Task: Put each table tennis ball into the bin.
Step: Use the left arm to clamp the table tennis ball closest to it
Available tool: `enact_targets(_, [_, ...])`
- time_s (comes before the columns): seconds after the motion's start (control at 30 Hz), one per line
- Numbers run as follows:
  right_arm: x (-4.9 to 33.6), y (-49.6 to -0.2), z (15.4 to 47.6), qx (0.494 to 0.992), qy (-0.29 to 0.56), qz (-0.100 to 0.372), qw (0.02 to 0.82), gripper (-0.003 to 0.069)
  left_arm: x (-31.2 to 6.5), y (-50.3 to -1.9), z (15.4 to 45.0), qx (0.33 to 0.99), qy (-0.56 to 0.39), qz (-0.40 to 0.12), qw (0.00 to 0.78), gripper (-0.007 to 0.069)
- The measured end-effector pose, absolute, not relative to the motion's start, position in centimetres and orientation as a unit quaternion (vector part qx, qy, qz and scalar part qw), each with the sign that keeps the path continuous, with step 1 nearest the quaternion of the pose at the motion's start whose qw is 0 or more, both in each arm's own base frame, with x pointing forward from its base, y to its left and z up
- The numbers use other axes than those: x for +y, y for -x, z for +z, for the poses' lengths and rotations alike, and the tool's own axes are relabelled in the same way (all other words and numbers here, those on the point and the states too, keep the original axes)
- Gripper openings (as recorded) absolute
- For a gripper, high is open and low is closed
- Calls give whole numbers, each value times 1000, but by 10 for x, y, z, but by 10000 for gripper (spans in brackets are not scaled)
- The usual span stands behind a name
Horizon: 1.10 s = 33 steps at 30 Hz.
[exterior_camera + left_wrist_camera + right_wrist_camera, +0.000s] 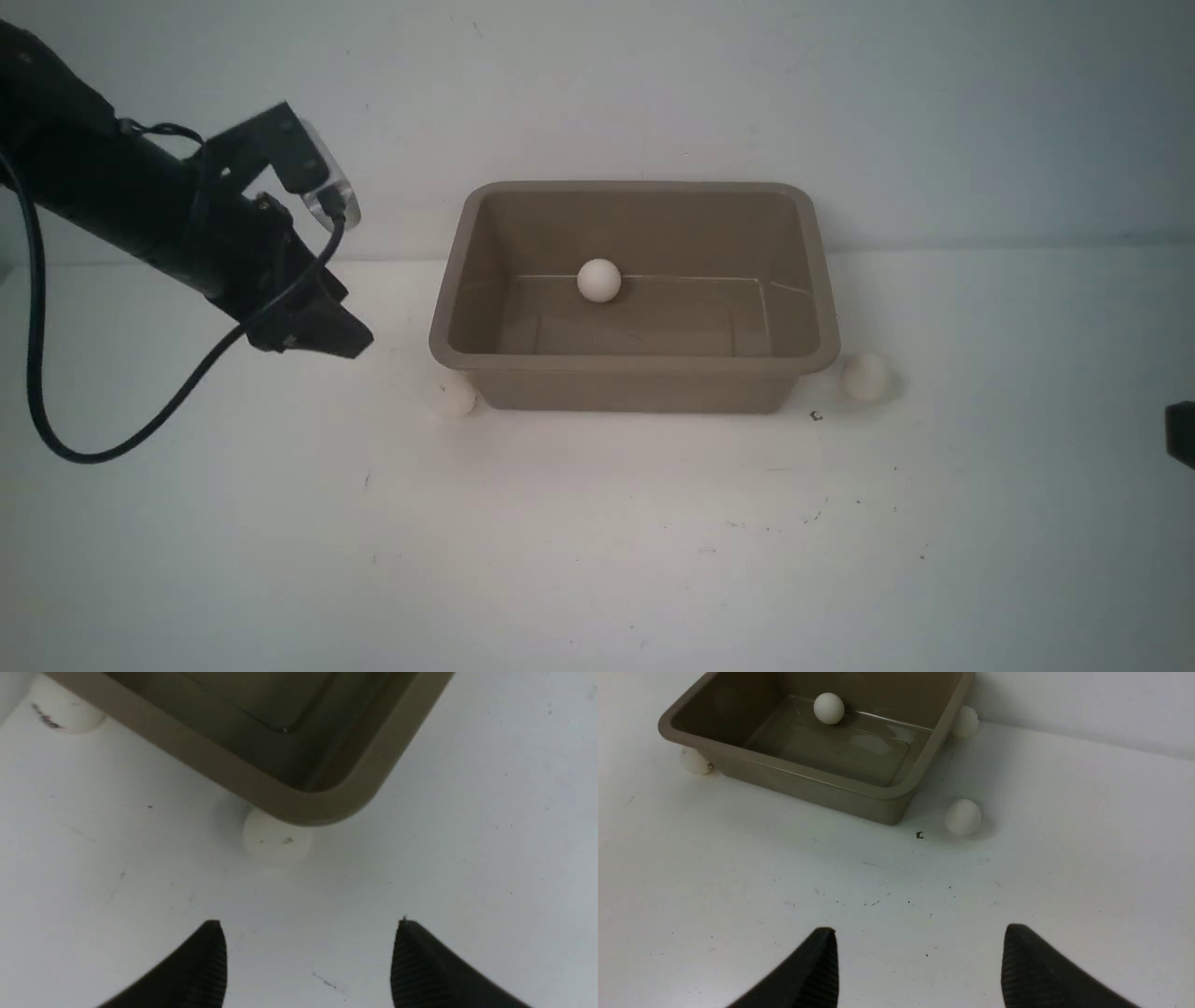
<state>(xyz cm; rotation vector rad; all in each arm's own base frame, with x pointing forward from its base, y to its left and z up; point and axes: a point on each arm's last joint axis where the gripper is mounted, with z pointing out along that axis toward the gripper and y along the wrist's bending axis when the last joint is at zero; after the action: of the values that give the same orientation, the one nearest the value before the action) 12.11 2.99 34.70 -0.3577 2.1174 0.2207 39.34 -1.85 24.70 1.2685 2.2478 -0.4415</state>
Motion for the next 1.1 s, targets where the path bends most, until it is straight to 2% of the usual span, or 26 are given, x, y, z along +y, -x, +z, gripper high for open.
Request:
enact_targets(0.17, [30,-121,347,865,146,90,472,429,-19,-403,216,823,-481,-183,240,426])
enact_targets(0.5, [30,-121,347,863,146,89,475,429,-26,-421,173,798,-488,-224,274,426])
enact_targets(0.83, [30,-121,348,862,153,86,476,429,-29,-432,148,803,-454,-240,302,426])
enact_targets(1.1, [30,-121,348,861,155,85,476,429,-33,-437,148,798,-440,-251,327,426])
